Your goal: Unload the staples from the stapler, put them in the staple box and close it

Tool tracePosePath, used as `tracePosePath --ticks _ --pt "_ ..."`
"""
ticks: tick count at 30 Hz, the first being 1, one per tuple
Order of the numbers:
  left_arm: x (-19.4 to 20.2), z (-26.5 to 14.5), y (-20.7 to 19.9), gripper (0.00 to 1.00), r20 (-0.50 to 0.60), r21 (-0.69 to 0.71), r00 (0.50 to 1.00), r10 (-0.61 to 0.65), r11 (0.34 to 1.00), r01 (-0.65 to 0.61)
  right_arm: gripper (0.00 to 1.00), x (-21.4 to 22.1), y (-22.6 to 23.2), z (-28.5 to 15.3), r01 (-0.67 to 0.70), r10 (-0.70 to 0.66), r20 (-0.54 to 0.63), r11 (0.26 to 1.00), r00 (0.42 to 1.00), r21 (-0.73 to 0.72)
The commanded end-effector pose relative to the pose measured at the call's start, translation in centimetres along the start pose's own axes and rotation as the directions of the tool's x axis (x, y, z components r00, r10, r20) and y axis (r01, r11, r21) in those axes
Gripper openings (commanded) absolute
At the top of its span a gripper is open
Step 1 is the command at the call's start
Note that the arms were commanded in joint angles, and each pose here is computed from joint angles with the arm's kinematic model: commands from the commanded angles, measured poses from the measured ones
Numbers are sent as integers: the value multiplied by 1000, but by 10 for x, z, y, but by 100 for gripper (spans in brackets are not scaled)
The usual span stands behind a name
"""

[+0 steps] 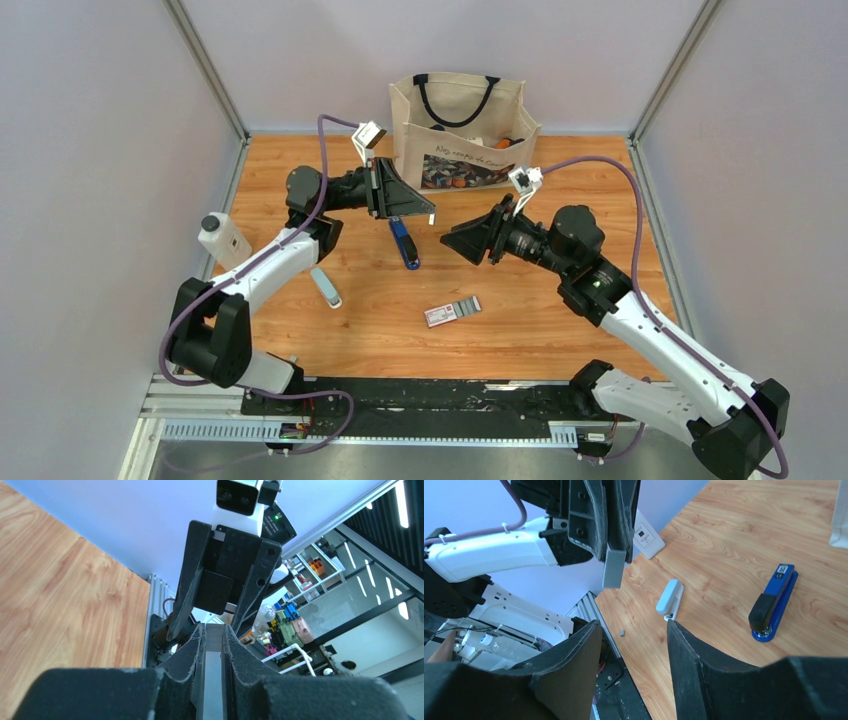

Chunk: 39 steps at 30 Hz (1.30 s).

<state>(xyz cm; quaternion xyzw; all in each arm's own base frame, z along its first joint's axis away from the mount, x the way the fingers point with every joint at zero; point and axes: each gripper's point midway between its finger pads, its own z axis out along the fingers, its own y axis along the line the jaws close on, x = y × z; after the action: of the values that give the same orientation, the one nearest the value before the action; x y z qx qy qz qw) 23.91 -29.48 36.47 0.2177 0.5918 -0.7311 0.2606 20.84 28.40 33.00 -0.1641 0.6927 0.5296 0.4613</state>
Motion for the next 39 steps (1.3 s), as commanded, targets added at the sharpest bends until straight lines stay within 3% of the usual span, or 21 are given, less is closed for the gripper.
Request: tracePosePath --ticks 1,19,28,39 --pt "6 -5 -23 13 6 58 999 52 997 -53 53 -37 26 2 33 -23 115 996 993 -83" --pt "13 -2 -19 13 -15 60 998 53 997 -52 50 -48 35 17 -2 27 152 987 988 -163" --pt "15 -2 -17 12 -22 60 998 62 996 -60 44 -45 31 24 -18 41 137 985 990 -171" --pt "14 -2 -13 13 -24 45 998 65 997 -64 26 -41 26 30 -41 62 125 985 990 -166"
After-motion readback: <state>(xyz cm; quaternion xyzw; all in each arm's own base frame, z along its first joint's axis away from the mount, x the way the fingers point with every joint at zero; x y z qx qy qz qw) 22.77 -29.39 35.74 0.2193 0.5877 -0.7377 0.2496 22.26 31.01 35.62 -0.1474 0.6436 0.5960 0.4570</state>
